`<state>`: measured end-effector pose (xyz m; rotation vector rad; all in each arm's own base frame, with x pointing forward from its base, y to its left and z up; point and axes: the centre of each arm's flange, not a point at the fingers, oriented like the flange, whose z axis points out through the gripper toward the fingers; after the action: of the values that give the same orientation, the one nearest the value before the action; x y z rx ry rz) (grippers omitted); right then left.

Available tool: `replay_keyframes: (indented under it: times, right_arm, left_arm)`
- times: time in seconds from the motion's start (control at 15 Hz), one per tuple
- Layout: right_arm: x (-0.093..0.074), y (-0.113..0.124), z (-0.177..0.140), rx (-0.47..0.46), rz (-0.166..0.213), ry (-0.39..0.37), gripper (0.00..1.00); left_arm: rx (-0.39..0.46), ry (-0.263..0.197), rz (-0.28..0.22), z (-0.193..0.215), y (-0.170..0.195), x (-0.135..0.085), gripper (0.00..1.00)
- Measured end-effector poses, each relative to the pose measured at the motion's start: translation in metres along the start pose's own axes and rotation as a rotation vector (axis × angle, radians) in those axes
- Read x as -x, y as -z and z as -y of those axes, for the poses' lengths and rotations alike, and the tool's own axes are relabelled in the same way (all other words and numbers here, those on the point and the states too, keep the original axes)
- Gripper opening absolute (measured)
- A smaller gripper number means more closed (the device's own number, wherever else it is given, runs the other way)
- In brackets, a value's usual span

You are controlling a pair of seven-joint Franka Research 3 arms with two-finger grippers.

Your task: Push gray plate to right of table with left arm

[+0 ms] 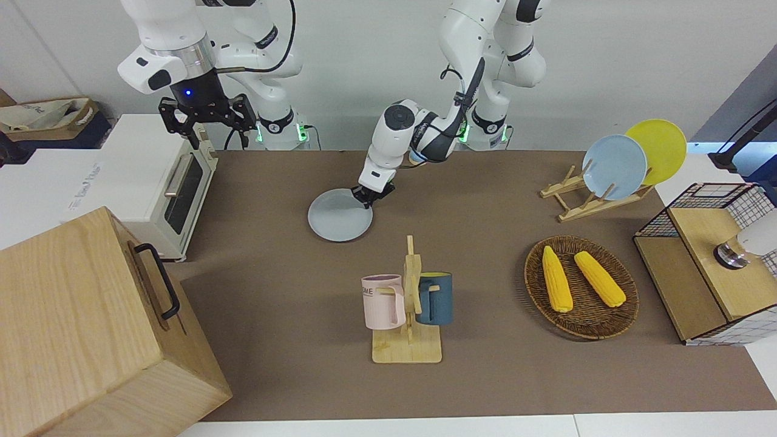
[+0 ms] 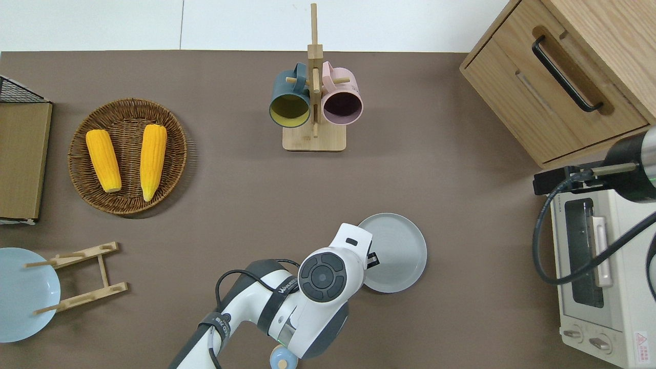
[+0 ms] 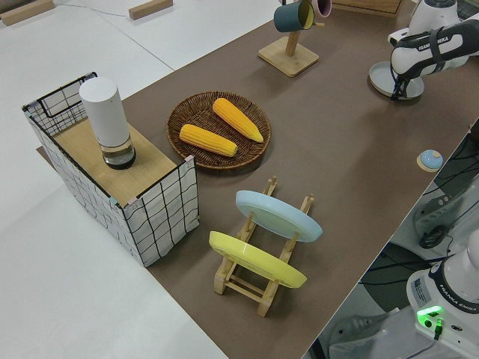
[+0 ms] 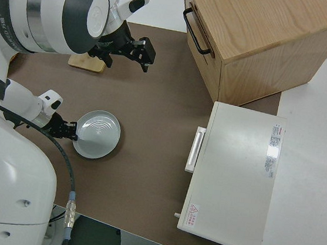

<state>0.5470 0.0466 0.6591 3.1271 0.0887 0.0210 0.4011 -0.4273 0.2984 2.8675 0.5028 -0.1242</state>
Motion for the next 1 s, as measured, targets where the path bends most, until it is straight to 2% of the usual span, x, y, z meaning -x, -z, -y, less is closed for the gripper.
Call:
replay_keyframes:
  times: [0.2, 0.33, 0.87, 1.0]
  right_arm:
    - [0.0, 0.0, 0.0, 0.0, 0.0, 0.0, 0.99]
    - [0.0, 0.0, 0.0, 0.0, 0.0, 0.0, 0.99]
    - [0.0, 0.0, 0.0, 0.0, 0.0, 0.0, 0.99]
    - [0.0, 0.0, 0.0, 0.0, 0.0, 0.0, 0.99]
  left_arm:
    - [-0.001, 0.003, 0.001, -0.001, -0.001, 0.001, 0.06]
    - [-0.005, 0.003, 0.001, -0.001, -0.003, 0.001, 0.15]
    - [-0.027, -0.003, -0.02, -0.005, 0.002, 0.0, 0.96]
    - [-0.039, -0.007, -0.02, -0.007, 0.009, -0.002, 0.99]
